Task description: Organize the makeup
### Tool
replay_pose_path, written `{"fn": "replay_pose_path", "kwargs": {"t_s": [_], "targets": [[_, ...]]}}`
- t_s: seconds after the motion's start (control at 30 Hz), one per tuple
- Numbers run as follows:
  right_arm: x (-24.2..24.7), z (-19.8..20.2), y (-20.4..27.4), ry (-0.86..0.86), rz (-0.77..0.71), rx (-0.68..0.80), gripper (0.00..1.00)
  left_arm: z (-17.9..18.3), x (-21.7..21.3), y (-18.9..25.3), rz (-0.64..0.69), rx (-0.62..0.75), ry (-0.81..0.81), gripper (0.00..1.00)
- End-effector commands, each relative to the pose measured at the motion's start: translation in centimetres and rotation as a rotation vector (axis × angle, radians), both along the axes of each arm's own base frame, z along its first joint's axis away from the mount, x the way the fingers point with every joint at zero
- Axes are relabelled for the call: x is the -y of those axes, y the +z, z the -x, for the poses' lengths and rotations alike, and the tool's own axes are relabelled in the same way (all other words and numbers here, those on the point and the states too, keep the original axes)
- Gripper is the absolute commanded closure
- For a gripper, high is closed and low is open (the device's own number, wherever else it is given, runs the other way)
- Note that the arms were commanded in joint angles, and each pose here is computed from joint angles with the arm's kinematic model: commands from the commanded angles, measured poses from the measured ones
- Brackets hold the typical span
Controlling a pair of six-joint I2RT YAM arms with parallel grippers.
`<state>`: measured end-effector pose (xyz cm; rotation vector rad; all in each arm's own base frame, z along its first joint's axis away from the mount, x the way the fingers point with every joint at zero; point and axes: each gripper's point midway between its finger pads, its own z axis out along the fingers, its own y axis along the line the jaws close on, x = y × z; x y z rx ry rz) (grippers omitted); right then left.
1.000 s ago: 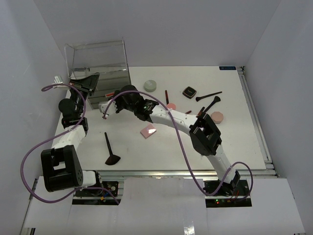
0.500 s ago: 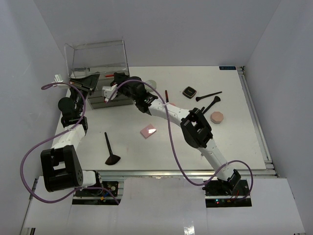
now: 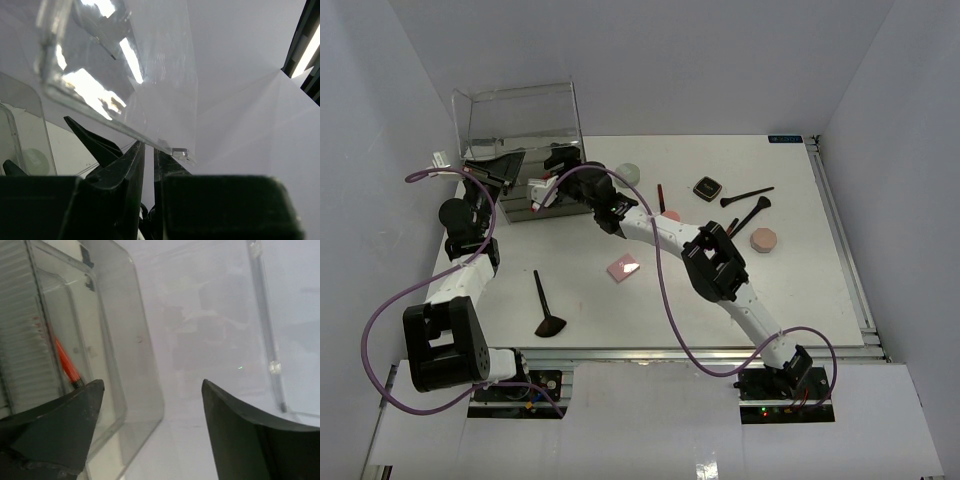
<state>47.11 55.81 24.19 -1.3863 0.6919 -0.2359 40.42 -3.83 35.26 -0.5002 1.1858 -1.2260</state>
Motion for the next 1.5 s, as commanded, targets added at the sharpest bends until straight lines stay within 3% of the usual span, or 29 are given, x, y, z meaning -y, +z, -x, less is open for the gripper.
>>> {"fn": "replay_pose_path", "kwargs": {"t_s": [0.0,0.23,0.37,0.47,0.53,0.63,0.73,0.9,1.13,1.47], "targets": [[1.1,0.8,3.6,0.009,-0.067,-0.015,0.10,1.5,0.1,4.2,-0.026,0.120,0.003,0.75],[1.7,6.4,5.2,0.155,-0.002,-0.082,0.10,1.6,0.1,4.2,-0.025,0.117,0.004,0.75],[3.0,13.3,1.1,0.294,0.252,-0.241,0.10,1.6,0.1,4.1,-0.021,0.115,0.004,0.75],[6.1,20.1,-4.3,0.436,0.541,-0.315,0.09,1.8,0.1,4.0,-0.008,0.116,0.003,0.75],[8.1,23.0,-6.8,0.505,0.649,-0.371,0.09,1.9,0.1,4.0,-0.007,0.112,0.004,0.75],[14.5,27.5,-10.5,0.623,0.885,-0.528,0.09,2.0,0.1,4.2,-0.011,0.113,0.005,0.75],[21.1,30.2,-12.9,0.669,1.023,-0.632,0.12,2.1,0.1,4.1,-0.012,0.111,0.009,0.75],[29.0,30.5,-13.9,0.648,1.090,-0.639,0.12,1.9,0.0,3.8,-0.004,0.104,0.012,0.75],[38.7,29.2,-16.0,0.480,1.201,-0.675,0.13,1.4,-0.2,3.3,0.010,0.095,0.009,0.75],[45.3,28.8,-18.1,0.340,1.290,-0.762,0.26,1.3,-0.1,3.3,0.000,0.093,0.002,0.75]]}}
